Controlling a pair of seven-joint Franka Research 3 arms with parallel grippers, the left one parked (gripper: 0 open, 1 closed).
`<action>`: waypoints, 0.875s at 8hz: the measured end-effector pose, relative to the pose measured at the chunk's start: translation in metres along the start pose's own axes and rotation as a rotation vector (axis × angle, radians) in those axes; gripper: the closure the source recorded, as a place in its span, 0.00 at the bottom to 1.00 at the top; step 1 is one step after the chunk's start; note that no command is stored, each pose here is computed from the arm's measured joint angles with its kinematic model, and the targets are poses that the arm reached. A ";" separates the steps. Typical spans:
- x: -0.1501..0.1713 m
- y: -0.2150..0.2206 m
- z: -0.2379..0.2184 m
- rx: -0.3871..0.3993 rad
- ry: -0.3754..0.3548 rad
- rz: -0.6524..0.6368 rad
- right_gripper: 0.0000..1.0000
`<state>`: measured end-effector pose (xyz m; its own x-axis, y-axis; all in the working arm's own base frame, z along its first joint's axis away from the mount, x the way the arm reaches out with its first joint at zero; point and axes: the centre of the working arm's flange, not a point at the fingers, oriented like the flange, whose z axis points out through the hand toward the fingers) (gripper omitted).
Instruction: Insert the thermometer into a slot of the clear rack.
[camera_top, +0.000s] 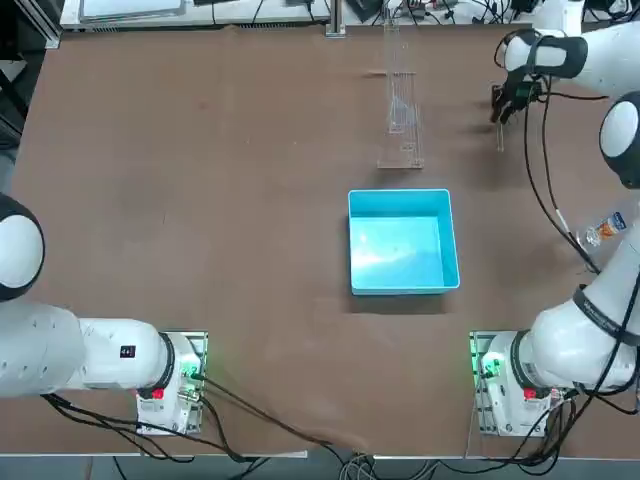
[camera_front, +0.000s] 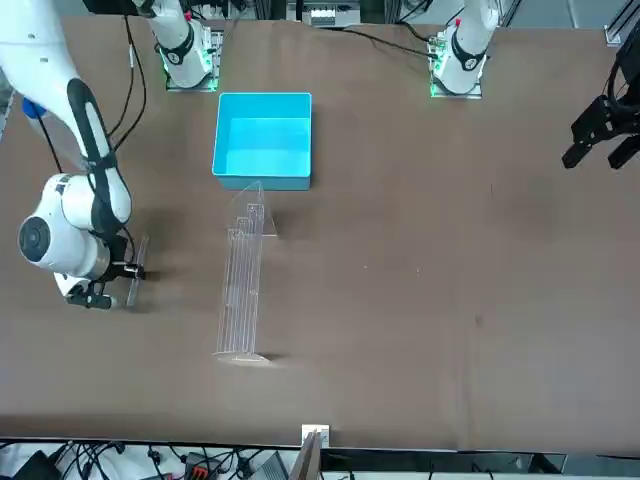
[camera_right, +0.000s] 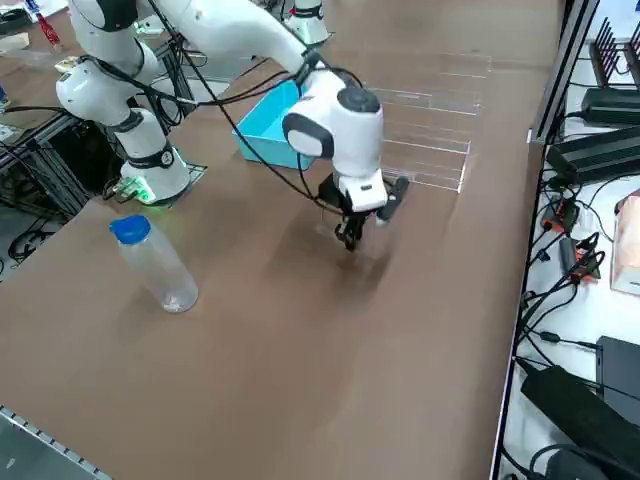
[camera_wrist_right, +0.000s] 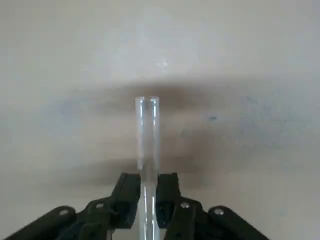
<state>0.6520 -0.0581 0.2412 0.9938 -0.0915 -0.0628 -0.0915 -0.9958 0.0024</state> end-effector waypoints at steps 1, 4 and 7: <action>0.000 -0.010 -0.024 0.004 0.003 -0.016 0.78; -0.001 -0.054 -0.094 0.036 0.025 -0.074 0.78; -0.008 -0.093 -0.139 0.110 0.078 -0.095 0.78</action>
<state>0.6609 0.0352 0.3802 0.9998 -0.0012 0.0199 0.0010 -0.9940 -0.1095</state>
